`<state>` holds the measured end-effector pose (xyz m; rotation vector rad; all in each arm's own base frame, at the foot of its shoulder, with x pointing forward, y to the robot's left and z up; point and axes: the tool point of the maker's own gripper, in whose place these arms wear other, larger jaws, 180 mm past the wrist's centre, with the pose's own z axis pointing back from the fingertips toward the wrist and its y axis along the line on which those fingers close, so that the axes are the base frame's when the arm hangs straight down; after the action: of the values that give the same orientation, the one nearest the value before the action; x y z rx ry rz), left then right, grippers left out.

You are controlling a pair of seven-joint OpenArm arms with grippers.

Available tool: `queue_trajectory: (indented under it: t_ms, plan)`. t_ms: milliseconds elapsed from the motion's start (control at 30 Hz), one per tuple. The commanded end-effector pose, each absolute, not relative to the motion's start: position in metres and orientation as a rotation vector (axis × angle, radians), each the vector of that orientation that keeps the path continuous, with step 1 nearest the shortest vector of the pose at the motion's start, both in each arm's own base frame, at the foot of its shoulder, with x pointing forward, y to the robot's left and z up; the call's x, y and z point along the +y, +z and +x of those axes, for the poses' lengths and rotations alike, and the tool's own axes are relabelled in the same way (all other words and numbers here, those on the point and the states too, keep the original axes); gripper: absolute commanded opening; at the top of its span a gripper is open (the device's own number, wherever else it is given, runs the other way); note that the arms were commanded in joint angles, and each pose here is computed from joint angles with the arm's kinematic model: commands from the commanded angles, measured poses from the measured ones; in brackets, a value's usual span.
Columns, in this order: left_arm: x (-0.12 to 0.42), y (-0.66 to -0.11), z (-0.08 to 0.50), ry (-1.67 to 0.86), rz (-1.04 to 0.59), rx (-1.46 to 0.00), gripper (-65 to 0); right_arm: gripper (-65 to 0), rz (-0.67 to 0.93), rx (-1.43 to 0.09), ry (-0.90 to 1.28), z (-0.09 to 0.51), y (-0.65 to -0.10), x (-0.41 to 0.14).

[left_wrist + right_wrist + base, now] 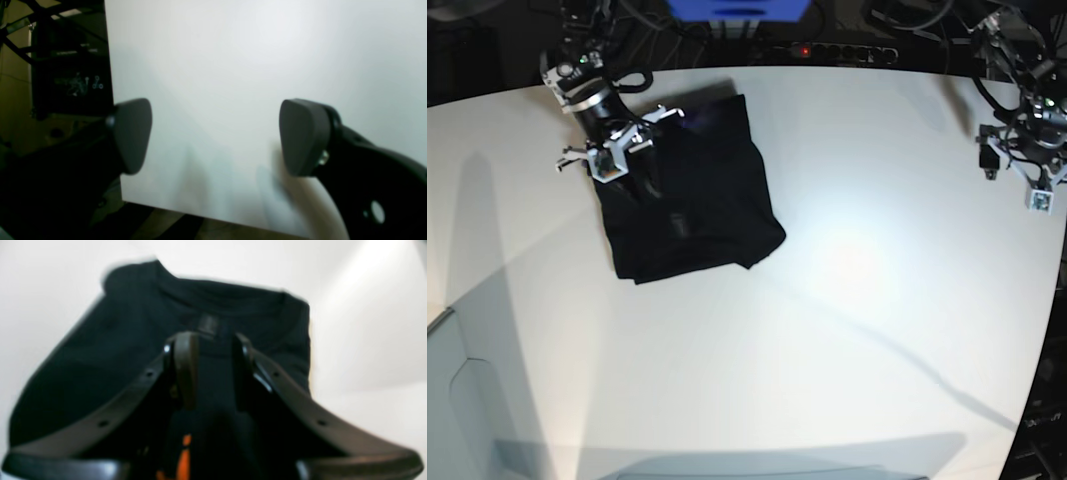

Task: Fold the T-shirt properly
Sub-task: 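Tuck and straighten the collar edge of the bundle with the right gripper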

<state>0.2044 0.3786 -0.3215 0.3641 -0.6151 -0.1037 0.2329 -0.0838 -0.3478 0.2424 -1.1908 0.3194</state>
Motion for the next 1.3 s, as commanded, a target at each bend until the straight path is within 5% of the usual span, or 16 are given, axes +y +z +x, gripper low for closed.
queue_trajectory:
  t_ms: [0, 400, 733, 1267]
  plan:
    - [0.384, -0.309, 0.210, -0.112, 0.390, -0.648, -7.0, -49.2, 0.257, -1.216, 0.297, 0.234, -0.344, -0.084]
    - [0.383, -0.309, 0.211, -0.113, 0.389, -0.648, -7.0, -49.2, 0.319, -1.074, 0.237, 0.213, -0.398, -0.077]
    - [0.383, -0.310, 0.210, -0.112, 0.387, -0.647, -6.6, -49.2, 0.211, -1.306, 0.137, 0.229, -0.318, -0.131]
    - [0.377, -0.315, 0.207, -0.098, 0.372, -0.644, -6.8, -49.2, 0.249, -1.095, -0.019, 0.195, -0.403, -0.147]
